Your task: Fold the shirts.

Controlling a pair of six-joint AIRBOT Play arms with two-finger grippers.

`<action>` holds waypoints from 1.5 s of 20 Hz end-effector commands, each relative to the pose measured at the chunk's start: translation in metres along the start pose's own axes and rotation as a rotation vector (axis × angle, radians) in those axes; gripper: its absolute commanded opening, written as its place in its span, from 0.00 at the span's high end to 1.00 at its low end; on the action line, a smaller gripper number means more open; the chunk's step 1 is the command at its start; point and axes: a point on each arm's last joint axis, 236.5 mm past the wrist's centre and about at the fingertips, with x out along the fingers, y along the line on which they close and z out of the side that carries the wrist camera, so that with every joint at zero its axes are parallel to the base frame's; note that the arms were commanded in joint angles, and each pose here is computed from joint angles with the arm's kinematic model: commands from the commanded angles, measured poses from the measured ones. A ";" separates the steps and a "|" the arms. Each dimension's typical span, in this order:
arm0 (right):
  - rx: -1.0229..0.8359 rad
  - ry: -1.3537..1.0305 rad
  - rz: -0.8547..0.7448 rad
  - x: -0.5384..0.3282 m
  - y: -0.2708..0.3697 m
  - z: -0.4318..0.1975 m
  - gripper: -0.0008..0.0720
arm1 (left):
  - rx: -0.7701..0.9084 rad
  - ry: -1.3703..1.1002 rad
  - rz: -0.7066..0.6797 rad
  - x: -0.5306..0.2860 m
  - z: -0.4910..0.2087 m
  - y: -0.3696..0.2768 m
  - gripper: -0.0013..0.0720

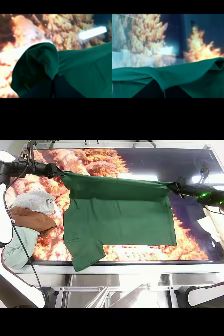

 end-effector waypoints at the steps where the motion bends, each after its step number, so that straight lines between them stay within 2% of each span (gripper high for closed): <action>1: -0.063 0.011 -0.053 0.002 -0.024 -0.003 0.96 | -0.083 0.028 -0.041 0.012 -0.020 0.013 0.95; 5: -0.072 0.127 -0.076 0.013 -0.048 -0.035 0.96 | -0.184 0.124 -0.045 0.041 -0.074 0.034 0.94; 11: -0.050 0.246 -0.040 0.016 -0.053 -0.068 0.96 | -0.300 0.296 -0.122 0.050 -0.143 0.028 0.95; 17: -0.046 0.261 -0.027 0.014 -0.051 -0.071 0.96 | -0.339 0.318 -0.135 0.056 -0.159 0.026 0.96; 18: -0.037 0.262 -0.026 0.013 -0.050 -0.071 0.83 | -0.335 0.315 -0.133 0.054 -0.157 0.024 0.95; 19: -0.027 0.260 -0.020 0.008 -0.048 -0.068 0.54 | -0.341 0.315 -0.135 0.049 -0.154 0.022 0.68; 20: -0.010 0.254 -0.019 -0.001 -0.049 -0.062 0.51 | -0.358 0.315 -0.138 0.039 -0.151 0.020 0.33; 21: 0.013 0.244 -0.029 -0.016 -0.051 -0.054 0.48 | -0.374 0.315 -0.144 0.029 -0.148 0.018 0.07; 22: 0.038 0.238 -0.044 -0.033 -0.055 -0.046 0.48 | -0.384 0.321 -0.155 0.015 -0.146 0.015 0.02; 24: 0.044 0.283 -0.099 -0.074 -0.064 -0.046 0.48 | -0.395 0.357 -0.197 -0.014 -0.151 0.004 0.02; 28: 0.057 0.544 -0.317 -0.155 -0.096 -0.120 0.49 | -0.521 0.443 -0.246 -0.050 -0.214 -0.021 0.03; 30: 0.090 0.587 -0.392 -0.179 -0.109 -0.159 0.49 | -0.595 0.450 -0.240 -0.054 -0.253 -0.028 0.03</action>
